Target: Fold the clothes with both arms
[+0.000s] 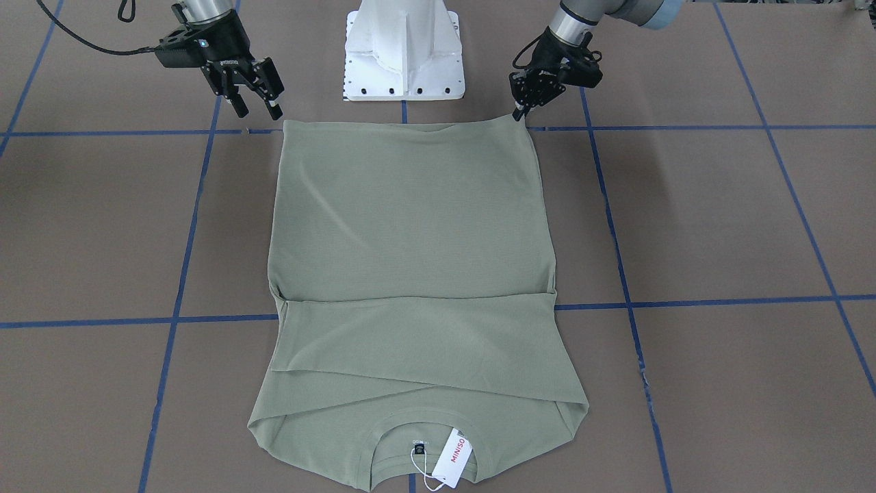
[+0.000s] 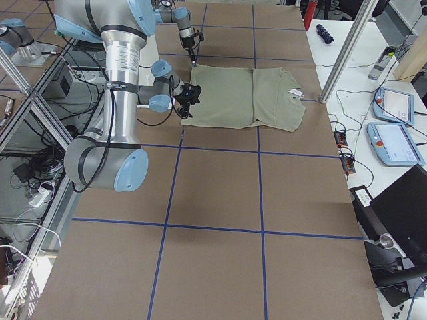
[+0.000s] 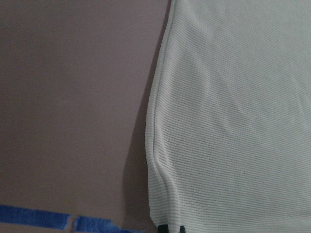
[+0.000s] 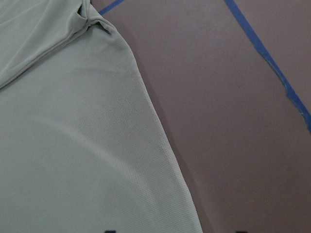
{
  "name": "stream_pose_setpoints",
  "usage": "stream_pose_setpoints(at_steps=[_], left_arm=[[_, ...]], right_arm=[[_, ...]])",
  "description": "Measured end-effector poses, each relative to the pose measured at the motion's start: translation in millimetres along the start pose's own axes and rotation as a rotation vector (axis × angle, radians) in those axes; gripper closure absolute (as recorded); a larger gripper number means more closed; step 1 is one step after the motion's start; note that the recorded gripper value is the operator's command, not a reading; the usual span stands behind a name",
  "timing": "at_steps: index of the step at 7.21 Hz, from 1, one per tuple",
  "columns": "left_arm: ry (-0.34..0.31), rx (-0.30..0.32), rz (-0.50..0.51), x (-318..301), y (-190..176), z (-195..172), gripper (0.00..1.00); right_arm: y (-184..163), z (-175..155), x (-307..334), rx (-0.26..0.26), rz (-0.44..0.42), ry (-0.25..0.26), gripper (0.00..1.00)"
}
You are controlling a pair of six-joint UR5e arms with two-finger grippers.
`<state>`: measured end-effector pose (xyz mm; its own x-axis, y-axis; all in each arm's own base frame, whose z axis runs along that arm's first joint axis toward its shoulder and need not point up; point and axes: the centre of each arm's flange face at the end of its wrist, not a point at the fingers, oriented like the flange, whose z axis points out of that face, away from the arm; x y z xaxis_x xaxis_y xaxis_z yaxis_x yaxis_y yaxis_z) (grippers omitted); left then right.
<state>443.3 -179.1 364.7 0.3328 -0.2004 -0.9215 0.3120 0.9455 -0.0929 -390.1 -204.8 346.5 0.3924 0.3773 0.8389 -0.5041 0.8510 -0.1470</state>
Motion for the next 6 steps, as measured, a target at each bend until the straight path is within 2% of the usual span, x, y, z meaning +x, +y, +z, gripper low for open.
stream_pose_setpoints(at_steps=[2, 4, 6], left_arm=[[0.043, -0.008, -0.012, 17, -2, -14, 1.0], [0.062, -0.013, -0.02, 25, -2, -19, 1.0], [0.067, -0.014, -0.026, 27, -1, -19, 1.0]], right_arm=[[27, 22, 13, 0.034, -0.009, 0.017, 0.26], [53, 47, 3, 0.051, -0.016, 0.01, 0.26], [68, 63, -1, 0.074, -0.039, 0.037, 0.26]])
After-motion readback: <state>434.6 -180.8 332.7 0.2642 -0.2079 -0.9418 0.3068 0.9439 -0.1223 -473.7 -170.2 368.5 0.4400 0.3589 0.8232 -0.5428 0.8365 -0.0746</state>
